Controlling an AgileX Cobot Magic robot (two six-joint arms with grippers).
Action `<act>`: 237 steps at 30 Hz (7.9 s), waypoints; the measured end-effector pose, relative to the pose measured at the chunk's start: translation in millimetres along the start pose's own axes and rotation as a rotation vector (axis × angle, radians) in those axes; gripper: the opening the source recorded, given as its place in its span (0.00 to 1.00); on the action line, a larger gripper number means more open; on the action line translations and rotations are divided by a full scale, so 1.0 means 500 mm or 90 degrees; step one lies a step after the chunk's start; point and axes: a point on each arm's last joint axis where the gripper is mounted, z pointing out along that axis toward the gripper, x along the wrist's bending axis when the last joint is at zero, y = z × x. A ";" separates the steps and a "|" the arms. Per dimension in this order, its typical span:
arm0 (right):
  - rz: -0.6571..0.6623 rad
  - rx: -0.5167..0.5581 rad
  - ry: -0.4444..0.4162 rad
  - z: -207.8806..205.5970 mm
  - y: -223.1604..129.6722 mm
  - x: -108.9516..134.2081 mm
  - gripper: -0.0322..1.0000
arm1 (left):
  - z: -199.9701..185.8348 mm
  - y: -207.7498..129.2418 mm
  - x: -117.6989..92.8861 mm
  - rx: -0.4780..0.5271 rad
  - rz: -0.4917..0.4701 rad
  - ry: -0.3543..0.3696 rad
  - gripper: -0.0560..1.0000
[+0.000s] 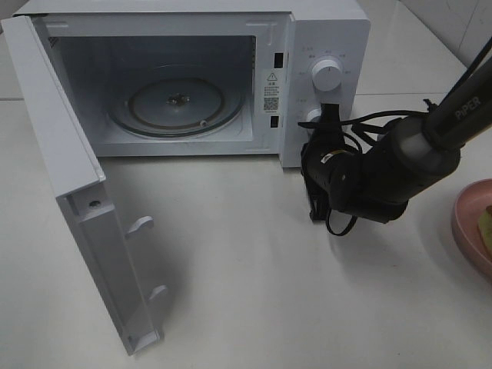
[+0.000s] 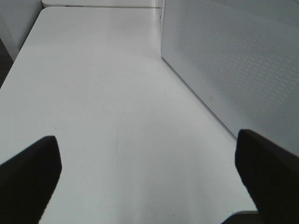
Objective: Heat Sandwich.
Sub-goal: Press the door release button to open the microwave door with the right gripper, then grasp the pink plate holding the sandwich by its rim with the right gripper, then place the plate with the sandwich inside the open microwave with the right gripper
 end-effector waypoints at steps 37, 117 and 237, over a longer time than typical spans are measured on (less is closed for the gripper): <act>-0.097 0.109 0.011 -0.165 0.043 0.021 0.07 | 0.000 0.000 0.000 0.000 0.000 0.000 0.96; -1.121 0.381 -0.372 -0.401 0.210 0.141 0.85 | 0.000 0.000 0.000 0.000 0.000 0.000 0.96; -1.250 0.423 -0.630 -0.350 0.164 0.087 0.06 | 0.000 0.000 0.000 0.000 0.000 0.001 0.96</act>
